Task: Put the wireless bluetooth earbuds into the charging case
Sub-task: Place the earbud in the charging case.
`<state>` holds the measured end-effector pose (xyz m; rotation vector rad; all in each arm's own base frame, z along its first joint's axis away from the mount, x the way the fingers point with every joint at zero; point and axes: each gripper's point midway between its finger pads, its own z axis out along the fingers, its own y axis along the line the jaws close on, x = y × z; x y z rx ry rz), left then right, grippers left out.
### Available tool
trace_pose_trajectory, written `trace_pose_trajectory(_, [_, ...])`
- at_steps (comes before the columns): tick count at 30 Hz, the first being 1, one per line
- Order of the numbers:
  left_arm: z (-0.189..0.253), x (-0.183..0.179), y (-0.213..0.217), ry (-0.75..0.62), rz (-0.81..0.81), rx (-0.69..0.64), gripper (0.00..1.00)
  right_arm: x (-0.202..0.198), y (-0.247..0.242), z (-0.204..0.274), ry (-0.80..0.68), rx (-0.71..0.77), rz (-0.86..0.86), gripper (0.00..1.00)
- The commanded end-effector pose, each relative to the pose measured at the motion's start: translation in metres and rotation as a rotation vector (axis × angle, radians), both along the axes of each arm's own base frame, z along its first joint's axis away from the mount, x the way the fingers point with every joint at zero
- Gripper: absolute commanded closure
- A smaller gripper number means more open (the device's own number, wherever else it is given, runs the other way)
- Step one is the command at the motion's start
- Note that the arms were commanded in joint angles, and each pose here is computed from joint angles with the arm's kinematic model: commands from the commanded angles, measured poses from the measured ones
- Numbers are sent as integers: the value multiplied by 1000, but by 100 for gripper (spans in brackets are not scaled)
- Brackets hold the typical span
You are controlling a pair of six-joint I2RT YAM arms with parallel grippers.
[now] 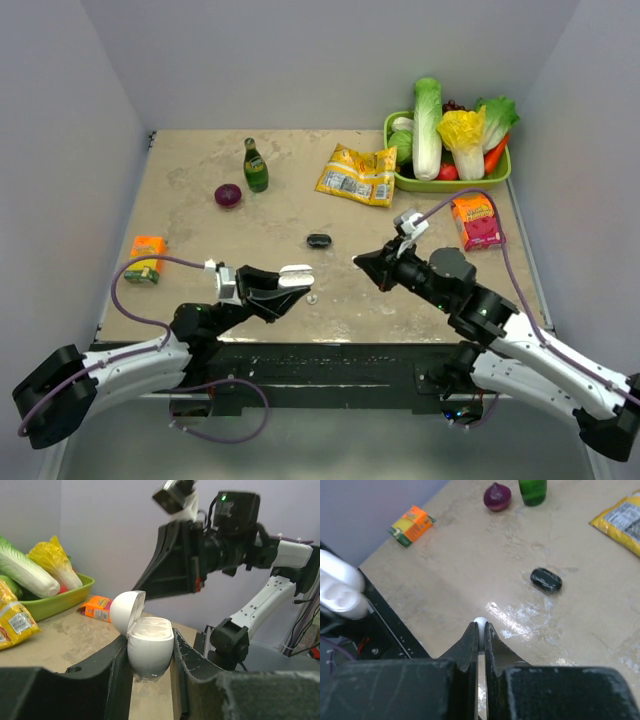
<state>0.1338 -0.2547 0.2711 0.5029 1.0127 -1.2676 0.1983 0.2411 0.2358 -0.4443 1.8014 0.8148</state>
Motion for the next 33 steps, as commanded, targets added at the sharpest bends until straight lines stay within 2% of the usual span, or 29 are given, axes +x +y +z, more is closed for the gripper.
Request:
trace_pose_trajectory(1, [-58, -14, 7, 45, -38, 97, 100, -19, -10, 45, -115, -7, 77, 100])
trace_pose_trajectory(8, [-55, -33, -14, 19, -206, 156, 100, -63, -6, 93, -214, -39, 334, 100])
trace_pose_trajectory(11, [-59, -46, -21, 22, -306, 178, 100, -87, 4, 97, -218, -41, 480, 100])
trace_pose_trajectory(12, [-48, -48, -26, 0, -333, 165, 100, -97, 8, 96, -216, -44, 532, 100])
trace_pose_trajectory(15, [-44, -58, -35, -5, -439, 181, 100, -113, 17, 87, -201, -84, 610, 100])
trace_pose_trajectory(23, [-34, -67, -48, -9, -562, 193, 100, -121, 28, 66, -176, -159, 648, 100])
trace_pose_trajectory(27, [-29, -65, -53, -17, -576, 192, 100, -119, 35, 57, -166, -180, 642, 100])
trace_pose_trajectory(33, [-28, -60, -55, -21, -554, 178, 100, -121, 48, 54, -170, -134, 631, 100])
